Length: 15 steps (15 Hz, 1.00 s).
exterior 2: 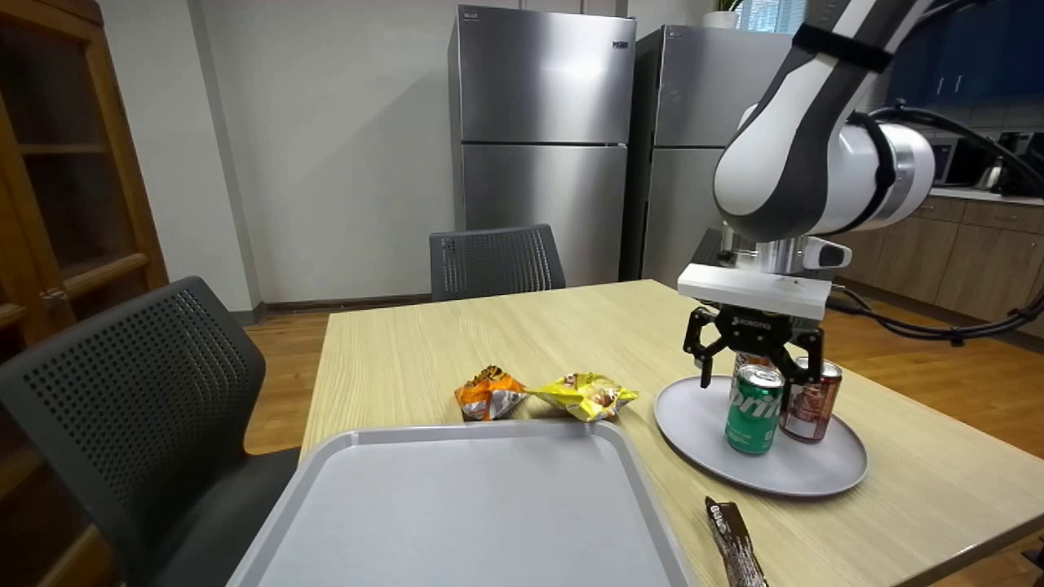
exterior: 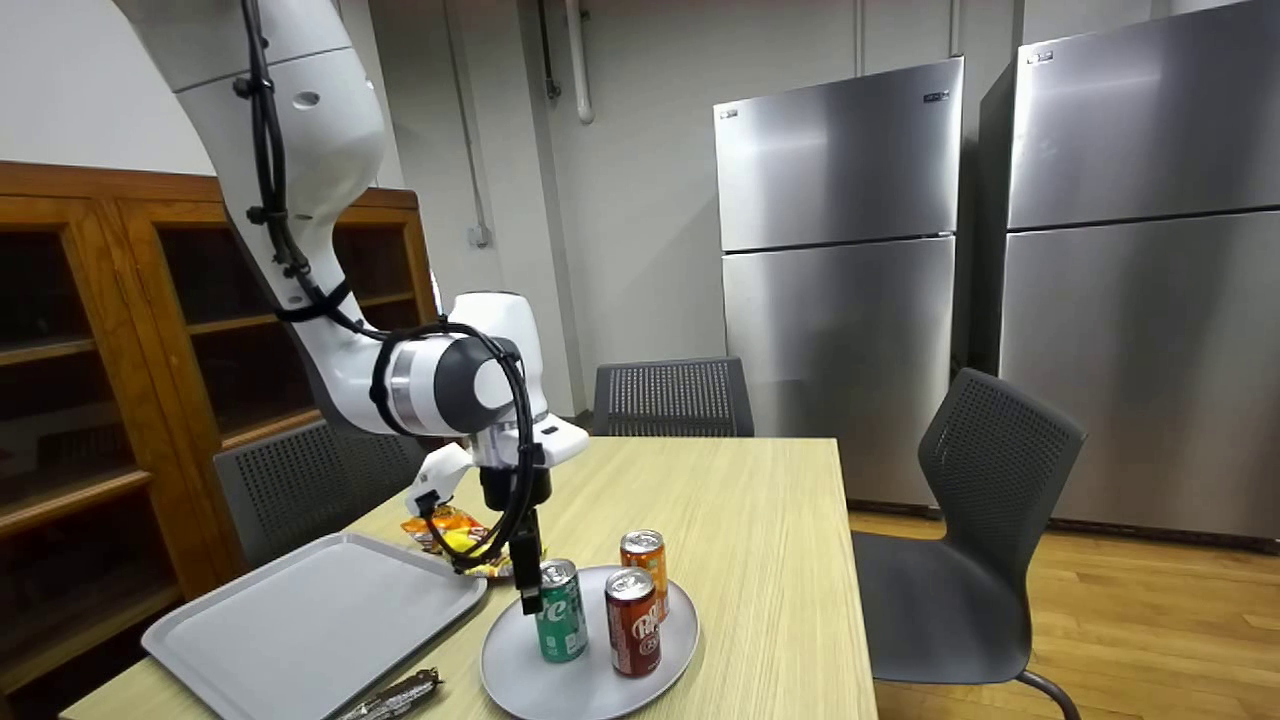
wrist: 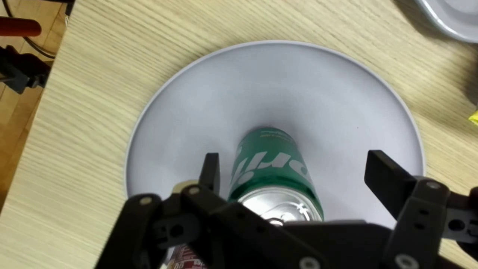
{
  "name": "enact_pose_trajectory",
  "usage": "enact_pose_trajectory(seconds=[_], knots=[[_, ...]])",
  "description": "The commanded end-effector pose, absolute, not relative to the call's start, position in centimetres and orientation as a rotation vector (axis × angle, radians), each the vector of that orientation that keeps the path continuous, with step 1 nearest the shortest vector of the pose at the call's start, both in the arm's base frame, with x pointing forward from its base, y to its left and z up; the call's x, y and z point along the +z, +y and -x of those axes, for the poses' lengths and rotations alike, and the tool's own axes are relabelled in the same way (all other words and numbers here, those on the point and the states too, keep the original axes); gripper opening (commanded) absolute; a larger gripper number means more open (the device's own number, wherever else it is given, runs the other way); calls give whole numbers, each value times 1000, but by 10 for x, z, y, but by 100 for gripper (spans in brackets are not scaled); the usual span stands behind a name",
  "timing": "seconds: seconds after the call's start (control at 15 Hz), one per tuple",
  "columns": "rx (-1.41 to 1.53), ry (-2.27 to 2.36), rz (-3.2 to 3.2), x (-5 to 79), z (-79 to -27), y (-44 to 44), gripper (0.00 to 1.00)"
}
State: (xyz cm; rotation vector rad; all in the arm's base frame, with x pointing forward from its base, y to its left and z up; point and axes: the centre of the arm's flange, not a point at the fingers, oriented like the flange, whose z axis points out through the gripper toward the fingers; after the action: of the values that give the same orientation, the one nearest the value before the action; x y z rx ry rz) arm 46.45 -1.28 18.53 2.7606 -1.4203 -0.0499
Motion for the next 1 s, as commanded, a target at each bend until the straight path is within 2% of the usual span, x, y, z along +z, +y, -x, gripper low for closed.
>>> enact_pose_trajectory(seconds=[0.0,0.67,0.73,0.8,0.93], knots=[[-43,-1407,-2765,182,-477,-22,100],[-37,-1440,-2736,179,-482,-36,100],[-35,-1441,-2736,179,-481,-36,75],[-32,-1441,-2735,180,-481,-36,74],[-29,-1442,-2734,182,-479,-36,58]])
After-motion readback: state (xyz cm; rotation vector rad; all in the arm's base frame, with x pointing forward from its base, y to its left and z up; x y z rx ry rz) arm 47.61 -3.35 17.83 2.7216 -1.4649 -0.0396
